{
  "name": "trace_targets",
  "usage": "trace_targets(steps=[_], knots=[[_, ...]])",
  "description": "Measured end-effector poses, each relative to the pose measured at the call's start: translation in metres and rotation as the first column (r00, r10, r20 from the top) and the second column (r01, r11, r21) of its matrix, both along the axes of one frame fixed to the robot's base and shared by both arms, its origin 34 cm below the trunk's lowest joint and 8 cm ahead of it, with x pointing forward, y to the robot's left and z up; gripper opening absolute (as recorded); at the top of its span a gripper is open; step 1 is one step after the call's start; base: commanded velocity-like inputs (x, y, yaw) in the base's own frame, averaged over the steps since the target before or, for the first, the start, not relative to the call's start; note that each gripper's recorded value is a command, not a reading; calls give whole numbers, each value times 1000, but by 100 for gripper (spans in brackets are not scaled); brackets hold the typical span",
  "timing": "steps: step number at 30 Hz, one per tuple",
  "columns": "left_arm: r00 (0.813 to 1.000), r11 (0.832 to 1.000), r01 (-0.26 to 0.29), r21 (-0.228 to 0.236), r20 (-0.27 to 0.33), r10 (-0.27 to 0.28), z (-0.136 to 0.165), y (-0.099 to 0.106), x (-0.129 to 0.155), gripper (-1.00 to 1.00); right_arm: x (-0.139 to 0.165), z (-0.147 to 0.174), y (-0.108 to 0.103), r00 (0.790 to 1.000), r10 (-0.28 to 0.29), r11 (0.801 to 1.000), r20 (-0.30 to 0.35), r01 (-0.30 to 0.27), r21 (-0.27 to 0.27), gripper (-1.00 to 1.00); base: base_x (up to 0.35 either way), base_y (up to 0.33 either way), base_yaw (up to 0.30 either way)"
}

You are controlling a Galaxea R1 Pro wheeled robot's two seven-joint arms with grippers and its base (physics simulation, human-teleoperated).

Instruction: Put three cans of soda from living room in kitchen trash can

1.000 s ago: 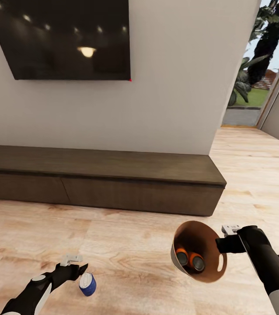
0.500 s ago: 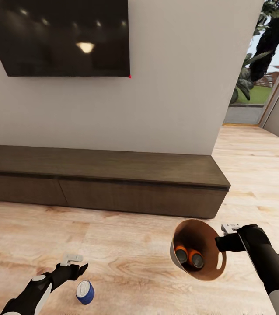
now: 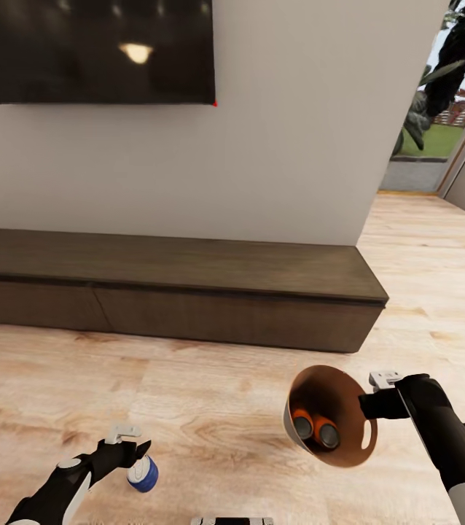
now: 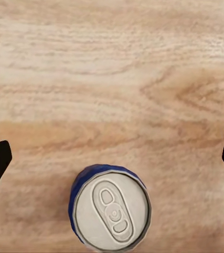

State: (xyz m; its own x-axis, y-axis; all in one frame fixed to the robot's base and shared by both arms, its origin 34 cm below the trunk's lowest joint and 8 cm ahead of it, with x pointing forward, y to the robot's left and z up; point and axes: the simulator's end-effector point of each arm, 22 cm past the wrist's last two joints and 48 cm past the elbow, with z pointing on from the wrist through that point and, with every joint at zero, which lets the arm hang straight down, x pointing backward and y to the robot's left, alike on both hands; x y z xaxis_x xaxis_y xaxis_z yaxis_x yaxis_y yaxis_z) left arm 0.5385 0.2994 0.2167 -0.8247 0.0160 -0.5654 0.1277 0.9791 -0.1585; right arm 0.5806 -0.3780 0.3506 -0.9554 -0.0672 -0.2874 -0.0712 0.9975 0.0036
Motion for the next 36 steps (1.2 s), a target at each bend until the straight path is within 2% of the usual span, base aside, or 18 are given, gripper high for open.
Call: trace_targets(steps=[6, 12, 30, 36], knots=[[999, 999, 33, -4, -20, -33, -9, -14, -6, 100, -2, -8, -1, 1000, 1, 1000, -14, -1, -3, -100, 0, 0, 0], [999, 999, 48, -5, -21, -48, -9, -18, -6, 100, -2, -8, 1, 1000, 1, 1000, -15, -1, 3, -100, 0, 0, 0], [999, 1000, 27, -9, -23, -27, -9, -12, -6, 100, -2, -9, 3, 1000, 3, 1000, -16, -3, 4, -100, 0, 0, 0], [998, 1000, 23, -6, -56, -23, -21, -9, -15, 100, -6, -22, 2, 999, 4, 1000, -41, -4, 0, -100, 0, 0, 0]])
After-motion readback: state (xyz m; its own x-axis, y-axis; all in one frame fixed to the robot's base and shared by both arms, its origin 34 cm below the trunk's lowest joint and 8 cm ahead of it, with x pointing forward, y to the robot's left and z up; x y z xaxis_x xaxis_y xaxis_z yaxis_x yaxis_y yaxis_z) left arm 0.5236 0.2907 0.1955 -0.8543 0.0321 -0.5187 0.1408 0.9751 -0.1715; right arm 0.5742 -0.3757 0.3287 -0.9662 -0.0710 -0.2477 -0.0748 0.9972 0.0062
